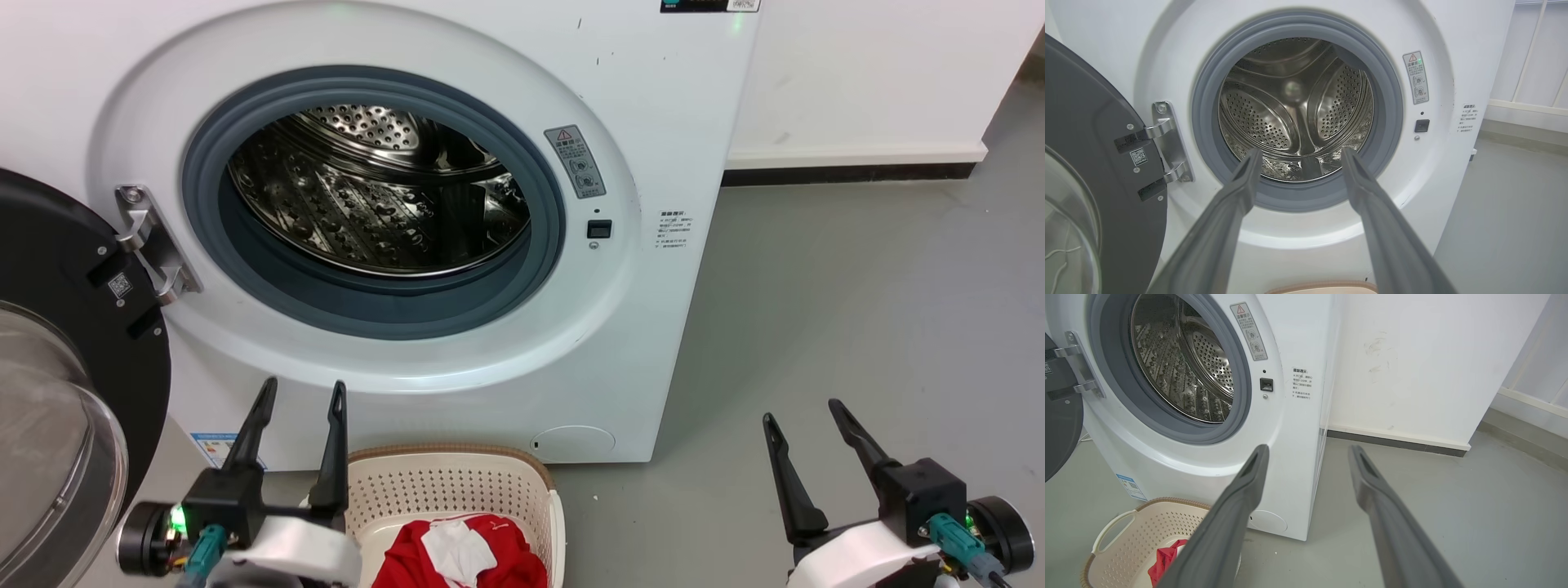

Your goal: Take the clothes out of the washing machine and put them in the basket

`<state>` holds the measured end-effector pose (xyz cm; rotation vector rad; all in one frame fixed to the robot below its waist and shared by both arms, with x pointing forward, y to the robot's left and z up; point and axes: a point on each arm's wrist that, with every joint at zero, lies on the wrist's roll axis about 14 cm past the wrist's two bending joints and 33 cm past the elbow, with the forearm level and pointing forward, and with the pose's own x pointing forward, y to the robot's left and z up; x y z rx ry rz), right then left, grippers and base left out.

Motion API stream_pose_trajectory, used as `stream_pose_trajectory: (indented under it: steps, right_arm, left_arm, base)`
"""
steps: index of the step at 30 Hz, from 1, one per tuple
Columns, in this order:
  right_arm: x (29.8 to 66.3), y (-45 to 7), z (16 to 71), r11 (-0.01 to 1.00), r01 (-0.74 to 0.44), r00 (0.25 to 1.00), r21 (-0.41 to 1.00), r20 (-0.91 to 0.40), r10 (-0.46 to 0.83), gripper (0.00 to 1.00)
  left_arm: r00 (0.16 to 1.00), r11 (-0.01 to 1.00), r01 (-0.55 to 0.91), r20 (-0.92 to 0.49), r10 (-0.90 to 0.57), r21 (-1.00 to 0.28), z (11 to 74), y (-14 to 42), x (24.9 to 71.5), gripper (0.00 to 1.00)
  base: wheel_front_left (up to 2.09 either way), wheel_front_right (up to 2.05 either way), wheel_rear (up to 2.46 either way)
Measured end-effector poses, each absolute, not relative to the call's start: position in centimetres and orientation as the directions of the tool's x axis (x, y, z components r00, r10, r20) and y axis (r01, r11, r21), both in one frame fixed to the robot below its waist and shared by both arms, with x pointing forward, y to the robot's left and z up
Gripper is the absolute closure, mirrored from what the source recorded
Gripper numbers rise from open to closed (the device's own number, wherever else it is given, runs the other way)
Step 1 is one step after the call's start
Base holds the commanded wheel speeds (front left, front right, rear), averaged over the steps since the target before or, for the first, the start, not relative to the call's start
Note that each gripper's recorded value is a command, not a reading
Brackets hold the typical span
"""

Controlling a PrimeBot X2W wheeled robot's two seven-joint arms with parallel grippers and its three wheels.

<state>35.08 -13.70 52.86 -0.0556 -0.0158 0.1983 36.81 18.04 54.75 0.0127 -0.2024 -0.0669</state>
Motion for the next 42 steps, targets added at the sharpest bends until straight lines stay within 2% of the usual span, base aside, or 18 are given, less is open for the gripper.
stream_pose_trajectory:
  steps: [10, 27, 28, 32, 42]
  right_arm:
    - [34.4, -13.9, 52.6, 0.980, -0.192, 0.981, -0.049, 0.001, 0.192, 0.00]
    - [34.1, -13.9, 52.4, 0.981, -0.189, 0.982, -0.043, -0.007, 0.189, 0.00]
    - [34.1, -13.9, 52.3, 0.981, -0.189, 0.982, -0.042, -0.009, 0.189, 1.00]
    - [33.8, -13.9, 51.0, 0.981, -0.191, 0.981, -0.029, -0.050, 0.190, 1.00]
    - [33.9, -14.4, 50.3, 0.968, -0.167, 0.982, 0.189, -0.055, 0.180, 1.00]
  left_arm:
    - [0.991, 0.999, 0.046, 0.127, -0.046, 0.004, 53.0, 18.3, 34.9, 0.00]
    - [0.992, 0.999, 0.046, 0.118, -0.047, 0.013, 52.9, 18.4, 35.2, 0.00]
    - [0.992, 0.999, 0.047, 0.116, -0.048, 0.013, 52.8, 18.3, 35.2, 1.00]
    - [0.997, 0.999, 0.045, 0.061, -0.045, 0.000, 51.1, 18.3, 34.8, 1.00]
    - [1.000, 0.978, 0.000, 0.002, 0.001, -0.207, 49.9, 19.2, 35.0, 1.00]
  base:
    - [0.00, 0.00, 0.00]
    - [0.00, 0.00, 0.00]
    - [0.00, 0.00, 0.00]
    - [0.00, 0.00, 0.00]
    - [0.00, 0.00, 0.00]
